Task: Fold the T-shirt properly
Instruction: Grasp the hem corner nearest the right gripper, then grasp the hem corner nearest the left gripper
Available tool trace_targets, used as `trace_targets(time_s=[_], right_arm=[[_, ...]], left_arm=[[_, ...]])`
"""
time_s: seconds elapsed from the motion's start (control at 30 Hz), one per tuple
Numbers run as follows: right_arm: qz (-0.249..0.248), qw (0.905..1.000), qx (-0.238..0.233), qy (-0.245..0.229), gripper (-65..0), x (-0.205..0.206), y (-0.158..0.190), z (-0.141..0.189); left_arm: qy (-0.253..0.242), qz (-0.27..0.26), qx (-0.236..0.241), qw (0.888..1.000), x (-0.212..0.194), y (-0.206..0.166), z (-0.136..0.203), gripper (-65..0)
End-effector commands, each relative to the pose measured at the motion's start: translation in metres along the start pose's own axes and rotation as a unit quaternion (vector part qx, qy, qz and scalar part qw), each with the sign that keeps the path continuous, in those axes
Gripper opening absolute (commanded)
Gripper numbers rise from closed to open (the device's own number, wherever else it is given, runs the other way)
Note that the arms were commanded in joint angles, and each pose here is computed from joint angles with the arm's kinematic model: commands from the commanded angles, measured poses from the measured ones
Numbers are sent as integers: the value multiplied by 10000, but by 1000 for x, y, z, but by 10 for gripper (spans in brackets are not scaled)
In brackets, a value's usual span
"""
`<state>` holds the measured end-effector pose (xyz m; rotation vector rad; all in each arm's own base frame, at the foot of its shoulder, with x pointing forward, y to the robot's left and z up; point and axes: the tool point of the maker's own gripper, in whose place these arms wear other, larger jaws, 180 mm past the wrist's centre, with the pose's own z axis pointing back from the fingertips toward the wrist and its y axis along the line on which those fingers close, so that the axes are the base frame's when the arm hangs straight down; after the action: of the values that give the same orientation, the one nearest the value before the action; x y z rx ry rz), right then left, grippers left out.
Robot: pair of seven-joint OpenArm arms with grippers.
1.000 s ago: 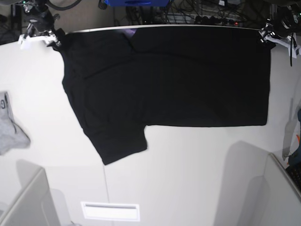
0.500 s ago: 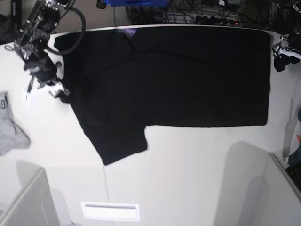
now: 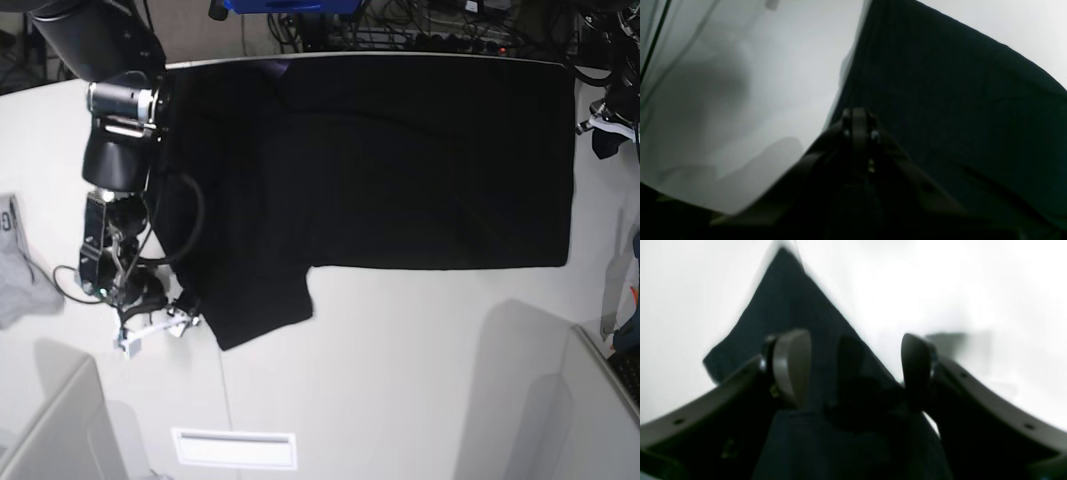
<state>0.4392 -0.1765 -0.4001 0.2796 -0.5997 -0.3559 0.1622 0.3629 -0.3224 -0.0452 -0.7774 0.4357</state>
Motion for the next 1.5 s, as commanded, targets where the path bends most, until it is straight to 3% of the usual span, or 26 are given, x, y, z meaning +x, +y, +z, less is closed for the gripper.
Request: trace_targets(time_s=[0.0,0.17,0.3,0.47,0.67,0.73,0.83,0.97,1.07,1.2,1.33,1.47], right_arm=[[93,9998,-57,-193,-246,21,-3,2],[329,9991,-218,162,-246,6,-2,-22],[896,9955,85,311,-252,-6,14,-26],[1130,9925,170,423,-369,-18,20,-30],[1149,9925,123,409,-399,-17,16,-30],[1162,9923,117,411,-461,-17,16,-30],[1162,9923,117,411,-650,-17,16,-30],[1167,9923,121,397,-650,-16,17,-29],[1172,9923,126,384,-650,-15,17,-29],[1173,9923,135,379,-650,-15,19,-29],[1172,9923,150,383,-650,-16,20,-29],[1175,9922,159,378,-650,-16,21,-29]], left_arm=[[-172,-105,-12,9998,11,0,4,-650],[-183,-154,26,9997,15,3,6,-650],[-197,-152,20,9997,16,3,5,-650],[-218,-149,12,9996,18,2,5,-650],[-220,-152,18,9996,18,2,5,-645],[-227,-217,20,9995,22,3,5,-614],[-312,-155,-8,9994,35,7,-3,-517],[-356,152,-13,9992,55,25,-21,-323],[-160,246,316,9991,73,40,-46,-237],[197,-271,548,9979,94,26,-85,-230],[250,-666,709,9949,111,10,-122,-230],[572,-962,568,9921,100,-10,-159,-230]])
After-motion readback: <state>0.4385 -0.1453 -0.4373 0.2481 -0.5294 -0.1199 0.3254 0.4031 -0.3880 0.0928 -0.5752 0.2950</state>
